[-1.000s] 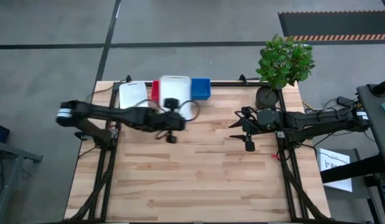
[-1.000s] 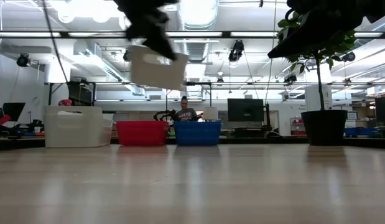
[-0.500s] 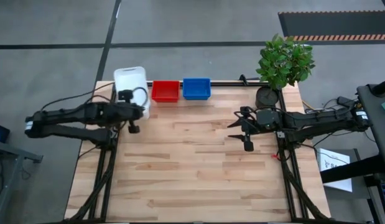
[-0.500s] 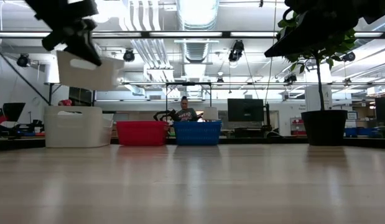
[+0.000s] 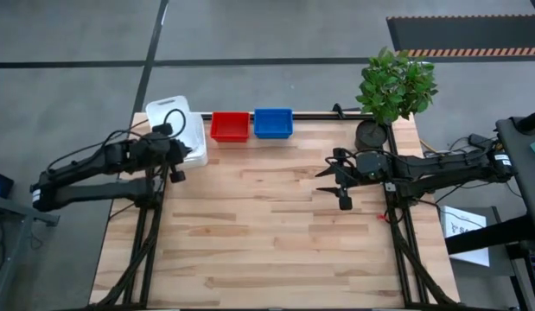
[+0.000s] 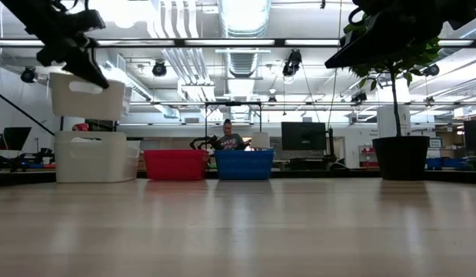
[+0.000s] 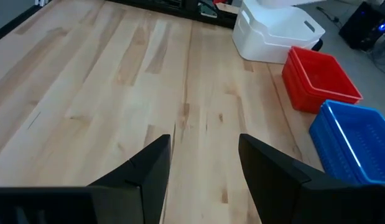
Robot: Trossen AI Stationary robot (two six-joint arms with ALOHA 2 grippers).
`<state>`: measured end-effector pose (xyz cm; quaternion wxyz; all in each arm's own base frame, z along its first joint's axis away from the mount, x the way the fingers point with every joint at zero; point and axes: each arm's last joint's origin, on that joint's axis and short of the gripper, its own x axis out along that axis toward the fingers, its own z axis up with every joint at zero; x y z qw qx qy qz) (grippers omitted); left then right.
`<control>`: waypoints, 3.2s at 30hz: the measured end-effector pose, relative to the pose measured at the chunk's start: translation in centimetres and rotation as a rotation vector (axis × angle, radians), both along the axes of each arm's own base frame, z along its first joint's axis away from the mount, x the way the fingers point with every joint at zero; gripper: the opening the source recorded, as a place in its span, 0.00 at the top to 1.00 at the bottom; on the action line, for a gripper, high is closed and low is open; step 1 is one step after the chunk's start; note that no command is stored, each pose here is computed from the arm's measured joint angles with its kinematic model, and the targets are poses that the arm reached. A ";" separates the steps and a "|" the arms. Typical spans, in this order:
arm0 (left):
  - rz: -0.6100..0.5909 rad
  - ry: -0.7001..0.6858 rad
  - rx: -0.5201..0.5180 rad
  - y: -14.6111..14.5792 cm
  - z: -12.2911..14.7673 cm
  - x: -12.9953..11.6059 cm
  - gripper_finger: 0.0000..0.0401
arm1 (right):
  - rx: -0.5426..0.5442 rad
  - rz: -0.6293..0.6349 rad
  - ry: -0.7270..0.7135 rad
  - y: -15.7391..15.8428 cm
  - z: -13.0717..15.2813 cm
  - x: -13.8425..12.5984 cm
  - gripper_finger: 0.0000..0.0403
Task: Stack baskets by color
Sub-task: Stack the bottom white bin on the white bins
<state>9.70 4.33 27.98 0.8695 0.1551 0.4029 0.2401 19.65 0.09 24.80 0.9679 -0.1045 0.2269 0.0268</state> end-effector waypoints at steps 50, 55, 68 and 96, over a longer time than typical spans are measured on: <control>-0.050 0.129 -0.116 5.3 -1.9 1.4 0.86 | -0.016 0.008 -0.039 0.0 0.3 0.2 0.55; -0.026 0.054 -0.084 5.2 0.1 1.2 0.79 | -0.005 0.002 -0.039 0.0 0.3 0.2 0.55; 0.217 0.052 -0.383 5.5 -0.1 1.7 0.60 | 0.013 -0.006 -0.031 0.0 -0.1 0.1 0.55; 0.656 -0.151 -0.563 8.5 -2.5 5.9 0.48 | 0.004 -0.004 -0.044 0.0 -0.1 0.2 0.55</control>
